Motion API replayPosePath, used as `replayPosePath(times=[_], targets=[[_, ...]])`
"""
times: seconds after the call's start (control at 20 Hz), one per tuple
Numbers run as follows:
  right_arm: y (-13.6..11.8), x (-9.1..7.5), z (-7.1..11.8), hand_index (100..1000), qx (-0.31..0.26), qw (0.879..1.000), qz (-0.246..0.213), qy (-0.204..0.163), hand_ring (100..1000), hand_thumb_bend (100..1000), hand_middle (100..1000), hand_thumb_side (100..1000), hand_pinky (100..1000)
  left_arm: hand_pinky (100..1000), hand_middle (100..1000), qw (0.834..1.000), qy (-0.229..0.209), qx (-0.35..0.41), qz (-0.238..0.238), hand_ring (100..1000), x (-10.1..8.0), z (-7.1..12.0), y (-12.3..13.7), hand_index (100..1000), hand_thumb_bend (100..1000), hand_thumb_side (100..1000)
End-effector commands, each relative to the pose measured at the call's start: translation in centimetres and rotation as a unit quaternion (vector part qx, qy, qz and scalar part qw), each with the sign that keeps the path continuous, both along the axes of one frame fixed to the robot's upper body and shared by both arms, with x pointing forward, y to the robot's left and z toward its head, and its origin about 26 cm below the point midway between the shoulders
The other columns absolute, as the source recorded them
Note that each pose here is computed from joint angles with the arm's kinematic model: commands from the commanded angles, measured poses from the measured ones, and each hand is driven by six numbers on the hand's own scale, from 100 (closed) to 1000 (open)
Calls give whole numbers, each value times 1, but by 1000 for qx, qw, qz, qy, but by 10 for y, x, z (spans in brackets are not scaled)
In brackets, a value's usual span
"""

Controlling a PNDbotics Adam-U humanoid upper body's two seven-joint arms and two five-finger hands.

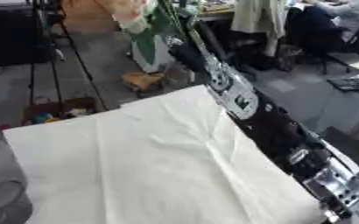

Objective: Arrange flowers into the vase.

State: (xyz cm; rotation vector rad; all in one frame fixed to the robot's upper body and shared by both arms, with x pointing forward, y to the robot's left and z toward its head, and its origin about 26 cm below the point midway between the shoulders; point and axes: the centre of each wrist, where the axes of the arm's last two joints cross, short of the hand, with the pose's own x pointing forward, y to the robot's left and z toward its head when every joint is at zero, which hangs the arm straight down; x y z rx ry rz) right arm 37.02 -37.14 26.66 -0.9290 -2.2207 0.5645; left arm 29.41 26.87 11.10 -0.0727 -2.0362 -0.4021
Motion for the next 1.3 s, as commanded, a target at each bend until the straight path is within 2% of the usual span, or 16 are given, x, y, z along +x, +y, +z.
replayPosePath(times=[0.05, 0.5, 0.85, 1.0, 1.3], targets=[[2, -9, 30, 100, 4, 1000, 10, -27, 100, 100, 100, 929, 100, 730, 658, 1000, -12, 12, 0, 667, 1, 9, 4, 741, 1000, 796], [16, -12, 45, 100, 36, 998, 48, -25, 100, 100, 100, 943, 100, 729, 658, 1000, -15, 12, -4, 666, 2, 11, 3, 741, 1000, 802], [20, -12, 54, 100, 103, 990, 93, -27, 100, 100, 100, 1000, 100, 729, 658, 1000, -18, 5, -10, 665, 3, 13, 0, 741, 1000, 805], [20, -12, 57, 100, 153, 981, 115, -38, 100, 100, 100, 1000, 100, 729, 652, 1000, -18, 2, -10, 665, 3, 13, -1, 741, 1000, 806], [25, -17, 67, 100, 239, 953, 163, -96, 100, 100, 100, 1000, 100, 729, 646, 1000, -18, -2, -11, 665, 4, 13, -2, 740, 1000, 806]])
